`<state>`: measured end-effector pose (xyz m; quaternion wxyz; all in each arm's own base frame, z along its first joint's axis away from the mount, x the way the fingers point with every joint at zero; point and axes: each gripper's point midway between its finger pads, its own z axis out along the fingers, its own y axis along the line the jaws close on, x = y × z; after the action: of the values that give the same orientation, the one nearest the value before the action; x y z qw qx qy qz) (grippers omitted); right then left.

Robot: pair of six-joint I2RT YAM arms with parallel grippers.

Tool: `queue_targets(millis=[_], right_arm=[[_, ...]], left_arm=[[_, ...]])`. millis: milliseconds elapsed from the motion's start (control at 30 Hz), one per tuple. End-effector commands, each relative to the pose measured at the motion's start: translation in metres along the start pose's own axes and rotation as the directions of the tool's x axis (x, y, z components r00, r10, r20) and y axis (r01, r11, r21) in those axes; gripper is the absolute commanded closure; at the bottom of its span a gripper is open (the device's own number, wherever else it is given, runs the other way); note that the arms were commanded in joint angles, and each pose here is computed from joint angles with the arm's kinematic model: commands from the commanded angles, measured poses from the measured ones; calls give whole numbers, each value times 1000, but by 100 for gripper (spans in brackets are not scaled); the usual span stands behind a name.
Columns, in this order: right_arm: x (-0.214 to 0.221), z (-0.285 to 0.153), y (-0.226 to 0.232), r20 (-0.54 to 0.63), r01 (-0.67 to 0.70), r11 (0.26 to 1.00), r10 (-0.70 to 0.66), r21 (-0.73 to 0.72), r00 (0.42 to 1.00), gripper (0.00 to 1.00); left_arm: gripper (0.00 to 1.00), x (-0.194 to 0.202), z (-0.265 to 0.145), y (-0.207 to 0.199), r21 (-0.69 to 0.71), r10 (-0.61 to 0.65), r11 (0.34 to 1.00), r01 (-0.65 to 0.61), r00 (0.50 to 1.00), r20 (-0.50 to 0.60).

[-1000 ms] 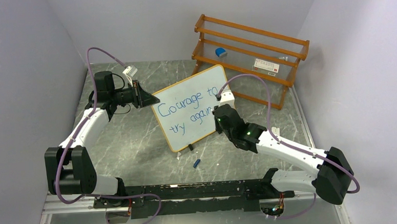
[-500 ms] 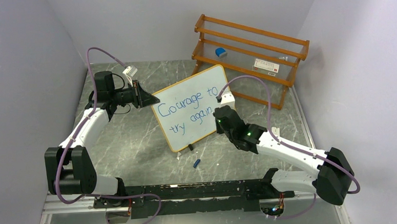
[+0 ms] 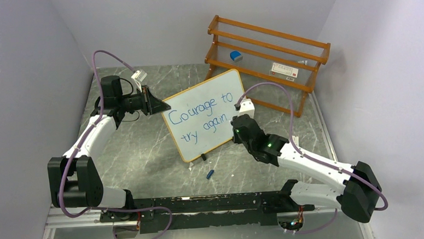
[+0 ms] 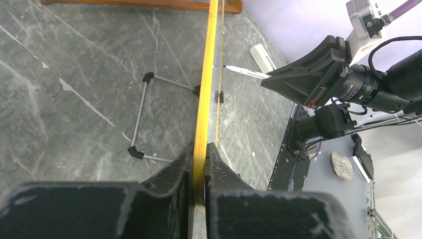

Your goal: Write a sentence on the whiteboard

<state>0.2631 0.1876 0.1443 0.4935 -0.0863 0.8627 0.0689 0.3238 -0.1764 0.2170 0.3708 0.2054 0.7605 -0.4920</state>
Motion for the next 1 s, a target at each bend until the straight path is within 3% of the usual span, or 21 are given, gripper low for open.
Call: queue_targets(millis=[0,967], right_arm=[[-2,3,-9,19,-24,999,23,30,1000,100],[-6,14,-8,14,-38,999,38,11,999,100]], left_arm=[[95,23,8,25,-105,-30,994,24,998,-57],[95,23,7,27,-118,-29,993,22,998,-58]])
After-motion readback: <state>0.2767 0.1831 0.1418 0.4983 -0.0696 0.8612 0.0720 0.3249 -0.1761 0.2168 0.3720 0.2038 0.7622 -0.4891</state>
